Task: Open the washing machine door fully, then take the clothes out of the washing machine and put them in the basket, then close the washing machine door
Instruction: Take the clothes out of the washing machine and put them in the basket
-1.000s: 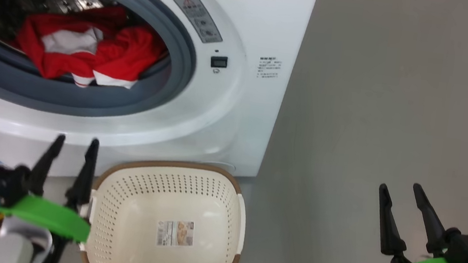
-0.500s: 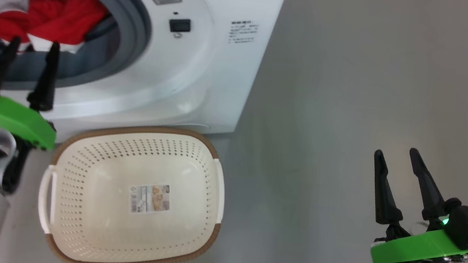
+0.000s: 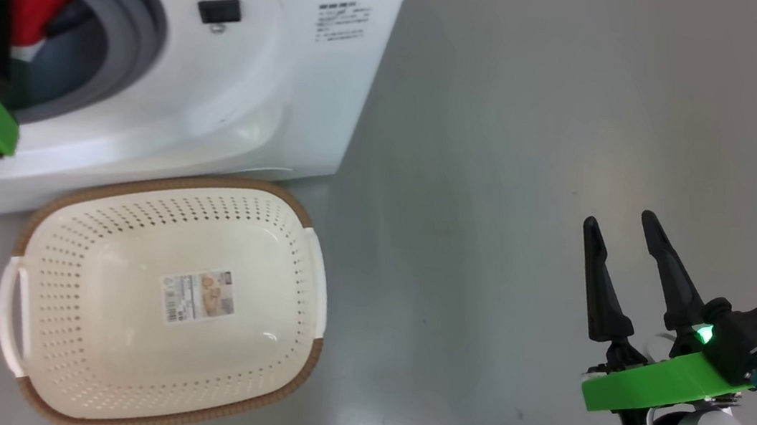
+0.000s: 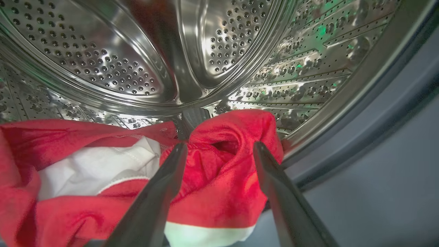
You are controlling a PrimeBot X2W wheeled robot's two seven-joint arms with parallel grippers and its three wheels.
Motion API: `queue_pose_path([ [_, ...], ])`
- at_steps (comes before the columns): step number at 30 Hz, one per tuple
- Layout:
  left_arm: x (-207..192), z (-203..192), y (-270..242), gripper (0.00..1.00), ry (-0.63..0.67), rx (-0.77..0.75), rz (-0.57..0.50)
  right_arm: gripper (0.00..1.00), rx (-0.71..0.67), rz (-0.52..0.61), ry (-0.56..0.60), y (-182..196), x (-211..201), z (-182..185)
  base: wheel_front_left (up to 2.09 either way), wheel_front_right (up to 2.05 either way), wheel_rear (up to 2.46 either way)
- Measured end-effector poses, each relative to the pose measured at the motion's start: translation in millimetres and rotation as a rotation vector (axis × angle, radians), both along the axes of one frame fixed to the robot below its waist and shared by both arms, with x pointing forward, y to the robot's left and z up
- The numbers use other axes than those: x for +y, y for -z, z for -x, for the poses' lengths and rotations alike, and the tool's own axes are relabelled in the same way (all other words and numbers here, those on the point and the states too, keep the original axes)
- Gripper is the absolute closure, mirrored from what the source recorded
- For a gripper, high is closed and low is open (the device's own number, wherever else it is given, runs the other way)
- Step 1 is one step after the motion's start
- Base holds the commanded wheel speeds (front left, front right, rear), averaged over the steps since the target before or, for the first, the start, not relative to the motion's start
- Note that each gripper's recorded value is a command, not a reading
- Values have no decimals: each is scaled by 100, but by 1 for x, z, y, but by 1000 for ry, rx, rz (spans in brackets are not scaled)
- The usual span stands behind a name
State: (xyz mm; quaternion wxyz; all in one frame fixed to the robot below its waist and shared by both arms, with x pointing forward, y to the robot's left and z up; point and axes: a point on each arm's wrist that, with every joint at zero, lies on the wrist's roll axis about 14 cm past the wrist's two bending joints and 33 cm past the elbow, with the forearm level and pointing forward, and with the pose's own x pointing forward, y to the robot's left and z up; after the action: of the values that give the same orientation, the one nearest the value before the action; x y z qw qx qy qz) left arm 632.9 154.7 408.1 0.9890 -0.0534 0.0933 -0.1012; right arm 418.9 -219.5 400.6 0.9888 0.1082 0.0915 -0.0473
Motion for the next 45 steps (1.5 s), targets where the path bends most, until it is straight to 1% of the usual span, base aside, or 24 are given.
queue_pose_path([
  [5, -11, -7, 19, 0, 36, 44, -34, 0, 18, 6, 16, 5, -6, 4, 0, 0, 0],
  [8, -11, -10, 29, 0, 38, 73, -49, 0, 26, 10, 21, 7, -8, 5, 0, 0, 0],
  [11, -6, -14, 33, 0, 32, 89, -70, 0, 31, 12, 22, 8, -8, 6, 0, 0, 0],
  [23, -11, -14, 45, 0, 63, 140, -110, 0, 14, 7, 12, 4, -5, 2, 0, 0, 0],
  [24, -10, -14, 45, 6, 62, 141, -113, 0, 14, 7, 12, 3, -5, 2, 0, 0, 0],
  [25, -10, -14, 45, 20, 63, 142, -113, 0, 13, 7, 12, 3, -5, 2, 0, 0, 0],
  [27, -12, -15, 45, 55, 70, 140, -118, 0, 12, 7, 11, 3, -5, 2, 0, 0, 0],
  [28, -12, -15, 45, 61, 71, 141, -117, 0, 12, 7, 11, 3, -5, 2, 0, 0, 0],
  [29, -12, -14, 45, 76, 70, 143, -113, 0, 11, 6, 10, 3, -5, 1, 0, 0, 0],
  [31, -12, -14, 45, 91, 70, 144, -111, 0, 10, 6, 10, 3, -4, 1, 0, 0, 0],
  [32, -12, -15, 44, 95, 68, 139, -102, 0, 9, 5, 8, 3, -4, 1, 0, 0, 0],
  [34, -12, -15, 41, 100, 66, 133, -97, 0, 8, 4, 6, 3, -3, 0, 0, 0, 0],
  [40, -10, -18, 18, 100, 42, 77, -35, 0, -6, -3, -3, -1, 1, -3, 0, 0, 0],
  [45, -6, -7, 4, 100, 10, 43, 30, 0, -23, -9, -15, -7, 5, -5, 0, 0, 0],
])
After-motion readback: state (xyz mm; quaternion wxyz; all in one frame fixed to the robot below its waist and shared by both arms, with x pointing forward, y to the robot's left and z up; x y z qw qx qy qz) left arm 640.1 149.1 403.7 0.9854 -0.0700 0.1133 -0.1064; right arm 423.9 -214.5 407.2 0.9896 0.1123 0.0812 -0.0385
